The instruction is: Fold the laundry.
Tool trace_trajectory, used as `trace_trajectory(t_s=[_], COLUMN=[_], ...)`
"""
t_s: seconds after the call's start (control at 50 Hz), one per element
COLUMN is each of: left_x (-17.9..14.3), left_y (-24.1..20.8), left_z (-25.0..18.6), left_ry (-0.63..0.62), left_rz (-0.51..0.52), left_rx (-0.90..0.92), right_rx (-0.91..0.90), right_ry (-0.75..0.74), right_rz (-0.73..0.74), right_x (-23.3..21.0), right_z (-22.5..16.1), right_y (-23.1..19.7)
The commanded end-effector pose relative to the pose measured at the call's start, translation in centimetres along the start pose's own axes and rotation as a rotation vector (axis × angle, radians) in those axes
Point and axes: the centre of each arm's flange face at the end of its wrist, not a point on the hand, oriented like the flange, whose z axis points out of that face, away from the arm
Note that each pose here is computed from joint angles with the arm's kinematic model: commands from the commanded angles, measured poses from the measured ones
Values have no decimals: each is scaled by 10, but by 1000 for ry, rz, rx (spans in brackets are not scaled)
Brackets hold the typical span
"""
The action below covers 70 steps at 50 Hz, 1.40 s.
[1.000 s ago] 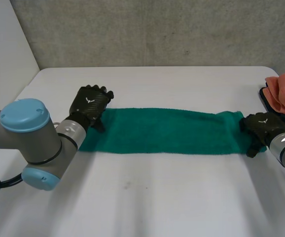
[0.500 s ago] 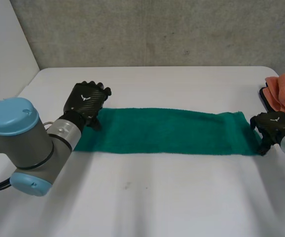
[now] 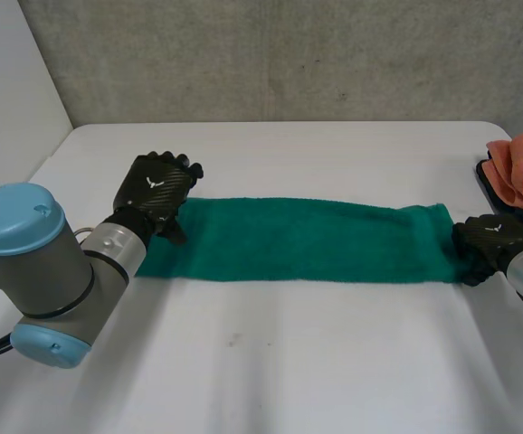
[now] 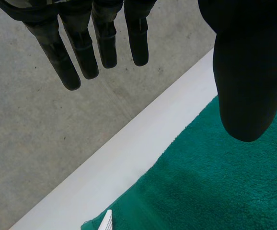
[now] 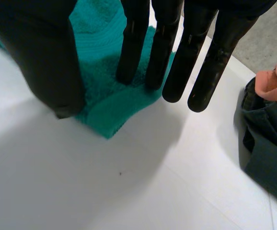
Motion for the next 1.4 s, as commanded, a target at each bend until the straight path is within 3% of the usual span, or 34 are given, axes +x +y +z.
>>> trace_trajectory(t_s=[0.02,0.16,0.3,0.48,0.64,0.82,0.94,1.1,1.24,1.32,1.4], left_x=[0,-1,-6,-26,-49,-74,-84,-82,-76,-69,-46], left_y=[1,-3,-12,-19,-19,-16,-9,-3,-5,-9,-18], left_z=[0,-3,-7,-17,-22,-25,-28,-30,-27,-23,-15], left_ry=[0,-4,-17,-70,-135,-207,-237,-231,-214,-194,-125], left_rz=[-6,-6,-4,-44,-86,-83,-85,-89,-87,-88,-87], left_rx=[-2,4,19,28,26,20,-2,-22,-12,9,39], right_rx=[-9,2,-23,-29,262,582,690,694,611,554,437], right_ry=[9,45,173,257,117,-206,-349,-660,-693,-571,-463], right_rz=[-5,-4,0,-202,-275,-408,-446,-507,-511,-463,-323], right_x=[3,13,65,95,19,-146,-229,-338,-350,-327,-299], right_z=[9,2,-8,-16,-23,-34,-36,-48,-46,-46,-39], right_y=[3,-2,5,-2,-94,-172,-183,-149,-142,-165,-174])
